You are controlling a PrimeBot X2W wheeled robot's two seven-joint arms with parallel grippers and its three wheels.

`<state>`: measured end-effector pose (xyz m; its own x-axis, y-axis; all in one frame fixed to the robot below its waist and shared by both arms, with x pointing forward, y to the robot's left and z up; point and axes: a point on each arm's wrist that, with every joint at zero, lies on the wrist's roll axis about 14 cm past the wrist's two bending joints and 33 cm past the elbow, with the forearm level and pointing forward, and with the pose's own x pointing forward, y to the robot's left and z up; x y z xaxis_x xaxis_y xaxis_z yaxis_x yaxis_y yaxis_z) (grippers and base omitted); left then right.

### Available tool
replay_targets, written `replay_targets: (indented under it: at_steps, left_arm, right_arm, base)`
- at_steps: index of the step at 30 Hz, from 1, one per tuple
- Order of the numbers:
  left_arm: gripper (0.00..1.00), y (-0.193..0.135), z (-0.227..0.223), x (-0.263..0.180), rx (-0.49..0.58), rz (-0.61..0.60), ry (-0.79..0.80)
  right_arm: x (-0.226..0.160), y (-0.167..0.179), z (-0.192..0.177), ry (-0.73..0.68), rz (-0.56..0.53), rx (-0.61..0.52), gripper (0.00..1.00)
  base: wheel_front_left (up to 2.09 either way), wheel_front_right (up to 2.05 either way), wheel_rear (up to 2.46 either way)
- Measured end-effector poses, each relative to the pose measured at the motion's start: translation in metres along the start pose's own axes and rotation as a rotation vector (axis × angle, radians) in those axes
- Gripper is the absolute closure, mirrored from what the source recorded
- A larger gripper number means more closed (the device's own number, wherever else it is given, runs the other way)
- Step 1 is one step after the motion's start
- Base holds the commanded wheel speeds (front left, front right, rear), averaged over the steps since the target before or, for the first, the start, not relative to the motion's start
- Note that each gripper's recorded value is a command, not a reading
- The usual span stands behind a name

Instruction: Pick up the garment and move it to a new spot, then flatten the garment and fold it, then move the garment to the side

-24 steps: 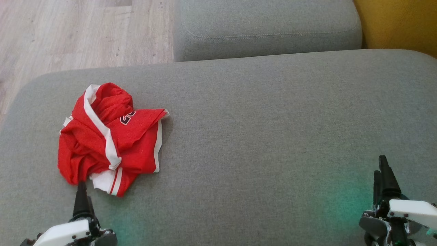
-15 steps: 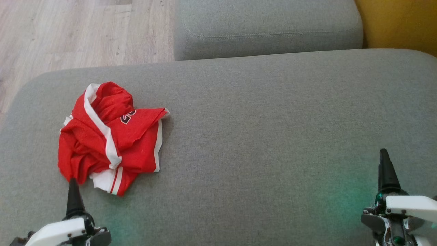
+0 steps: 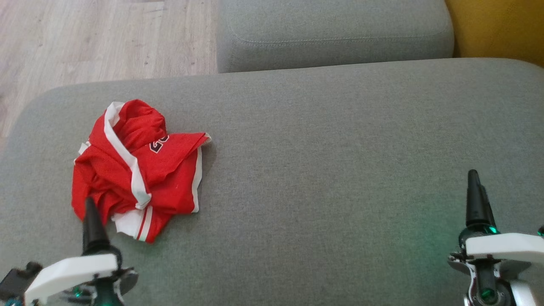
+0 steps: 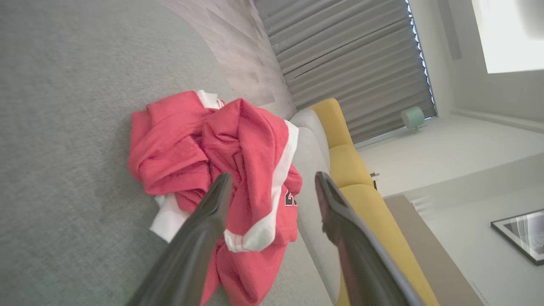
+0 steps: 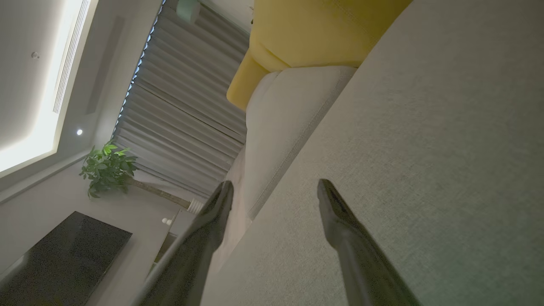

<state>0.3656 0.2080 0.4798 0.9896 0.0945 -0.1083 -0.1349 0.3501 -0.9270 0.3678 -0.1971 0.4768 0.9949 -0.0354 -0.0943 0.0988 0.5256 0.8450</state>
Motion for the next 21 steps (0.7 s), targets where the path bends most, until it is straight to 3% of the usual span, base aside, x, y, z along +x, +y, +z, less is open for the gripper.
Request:
replay_targets:
  at_steps: [21]
  left_arm:
    - [0.0,-0.033,-0.047,-0.001,0.546,-0.127,0.095]
  right_arm:
    - [0.004,0.028,-0.014,0.016,0.103,-0.412,0.0]
  base:
    - [0.0,0.0,0.0]
